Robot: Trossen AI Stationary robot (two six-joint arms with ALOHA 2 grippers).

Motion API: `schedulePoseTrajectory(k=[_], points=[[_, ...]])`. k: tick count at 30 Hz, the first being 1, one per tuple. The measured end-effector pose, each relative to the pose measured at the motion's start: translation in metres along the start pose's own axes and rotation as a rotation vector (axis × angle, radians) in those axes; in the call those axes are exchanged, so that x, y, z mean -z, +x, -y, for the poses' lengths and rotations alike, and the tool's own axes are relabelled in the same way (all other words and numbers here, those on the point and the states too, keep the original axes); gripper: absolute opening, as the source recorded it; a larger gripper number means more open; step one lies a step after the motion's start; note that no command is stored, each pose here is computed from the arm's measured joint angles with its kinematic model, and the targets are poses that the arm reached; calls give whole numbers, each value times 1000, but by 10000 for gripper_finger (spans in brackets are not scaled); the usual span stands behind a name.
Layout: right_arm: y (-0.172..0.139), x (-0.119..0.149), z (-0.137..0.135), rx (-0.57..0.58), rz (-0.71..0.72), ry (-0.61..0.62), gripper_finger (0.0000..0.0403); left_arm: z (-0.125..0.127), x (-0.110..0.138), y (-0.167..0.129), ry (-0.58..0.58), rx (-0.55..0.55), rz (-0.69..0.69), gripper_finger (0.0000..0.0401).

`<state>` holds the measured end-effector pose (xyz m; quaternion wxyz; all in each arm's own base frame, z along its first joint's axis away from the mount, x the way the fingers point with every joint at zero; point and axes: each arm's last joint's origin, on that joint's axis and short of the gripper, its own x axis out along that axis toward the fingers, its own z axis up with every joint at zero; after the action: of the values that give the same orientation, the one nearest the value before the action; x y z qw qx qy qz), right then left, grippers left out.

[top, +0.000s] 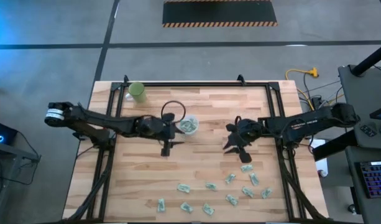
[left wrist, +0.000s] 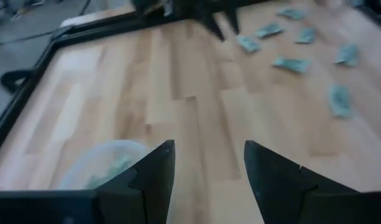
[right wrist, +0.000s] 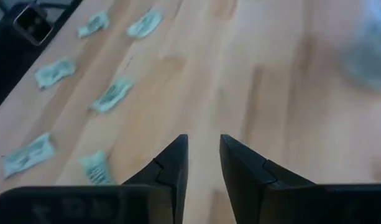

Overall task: Pick and place Stevia / Truvia into bins
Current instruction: Put the green stevia packet into the transparent container

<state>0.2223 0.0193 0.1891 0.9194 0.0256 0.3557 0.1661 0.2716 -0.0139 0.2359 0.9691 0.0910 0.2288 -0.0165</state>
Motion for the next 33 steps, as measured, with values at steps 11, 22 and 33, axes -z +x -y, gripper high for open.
schedulePoseTrajectory(k=[11,22,33], points=[[34,17,-47,-161,-157,63,80,14,6,-1,0,45,-17,176],[56,37,-79,-103,-269,21,62,14,5,0,-3,18,-5,176],[70,49,-77,-79,-346,32,59,13,4,1,-5,16,10,176]])
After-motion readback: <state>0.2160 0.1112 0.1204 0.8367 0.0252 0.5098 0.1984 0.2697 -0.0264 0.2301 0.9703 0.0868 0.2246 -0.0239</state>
